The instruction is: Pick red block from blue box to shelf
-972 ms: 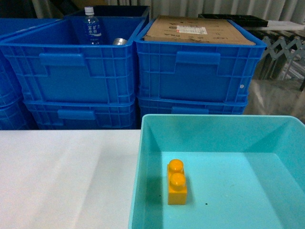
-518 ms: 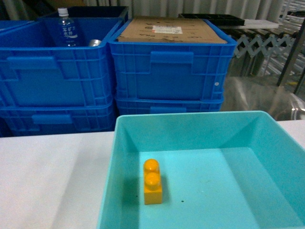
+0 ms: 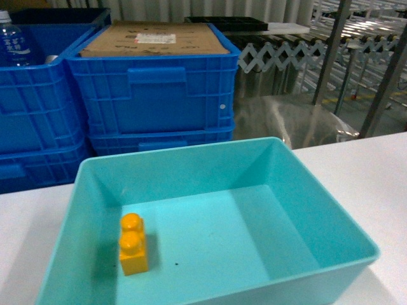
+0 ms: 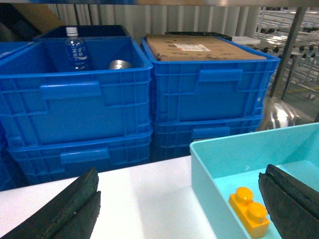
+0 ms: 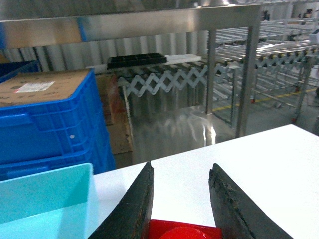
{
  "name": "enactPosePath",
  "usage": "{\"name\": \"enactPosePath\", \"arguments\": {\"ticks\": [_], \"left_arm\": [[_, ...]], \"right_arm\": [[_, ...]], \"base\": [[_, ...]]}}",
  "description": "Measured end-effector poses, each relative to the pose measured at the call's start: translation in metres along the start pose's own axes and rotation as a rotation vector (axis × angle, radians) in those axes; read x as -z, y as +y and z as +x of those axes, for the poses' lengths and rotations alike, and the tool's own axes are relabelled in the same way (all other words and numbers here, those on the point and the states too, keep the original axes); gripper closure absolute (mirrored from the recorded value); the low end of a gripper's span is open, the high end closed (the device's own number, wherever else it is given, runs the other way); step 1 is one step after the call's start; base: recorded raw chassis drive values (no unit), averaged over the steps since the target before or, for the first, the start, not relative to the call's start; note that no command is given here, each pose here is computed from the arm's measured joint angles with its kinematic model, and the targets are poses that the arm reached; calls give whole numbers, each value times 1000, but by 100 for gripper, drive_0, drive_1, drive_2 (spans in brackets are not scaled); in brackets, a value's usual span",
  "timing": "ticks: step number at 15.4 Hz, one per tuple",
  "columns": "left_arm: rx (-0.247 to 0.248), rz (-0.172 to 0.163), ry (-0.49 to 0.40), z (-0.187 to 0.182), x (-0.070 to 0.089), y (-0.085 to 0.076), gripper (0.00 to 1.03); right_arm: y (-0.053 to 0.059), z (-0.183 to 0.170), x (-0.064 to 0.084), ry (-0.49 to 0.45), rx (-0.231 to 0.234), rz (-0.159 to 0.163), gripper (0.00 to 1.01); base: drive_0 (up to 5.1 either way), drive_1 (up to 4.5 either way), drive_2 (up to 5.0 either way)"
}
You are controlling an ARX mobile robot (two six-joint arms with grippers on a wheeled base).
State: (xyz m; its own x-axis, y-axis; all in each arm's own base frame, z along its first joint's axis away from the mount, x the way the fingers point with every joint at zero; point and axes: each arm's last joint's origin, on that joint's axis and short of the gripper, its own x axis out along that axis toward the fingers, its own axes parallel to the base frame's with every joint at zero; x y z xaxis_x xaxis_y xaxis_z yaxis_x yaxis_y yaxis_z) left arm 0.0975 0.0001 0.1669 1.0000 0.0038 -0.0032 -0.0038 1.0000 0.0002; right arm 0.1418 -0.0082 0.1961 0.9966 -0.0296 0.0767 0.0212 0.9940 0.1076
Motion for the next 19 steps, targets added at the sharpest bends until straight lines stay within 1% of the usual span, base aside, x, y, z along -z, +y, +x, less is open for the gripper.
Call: {"name": "enactPosePath", "arguments": {"ticks": [10, 19], "left_arm": [[3, 0, 0, 0, 0, 0, 5], [4, 0, -4, 0, 0, 0, 5]], "right_arm": [[0, 0, 0, -3, 5, 0, 73], [0, 0, 0, -1, 8, 0, 73]], "base": [[269, -589, -177], [-155, -155, -155]]}}
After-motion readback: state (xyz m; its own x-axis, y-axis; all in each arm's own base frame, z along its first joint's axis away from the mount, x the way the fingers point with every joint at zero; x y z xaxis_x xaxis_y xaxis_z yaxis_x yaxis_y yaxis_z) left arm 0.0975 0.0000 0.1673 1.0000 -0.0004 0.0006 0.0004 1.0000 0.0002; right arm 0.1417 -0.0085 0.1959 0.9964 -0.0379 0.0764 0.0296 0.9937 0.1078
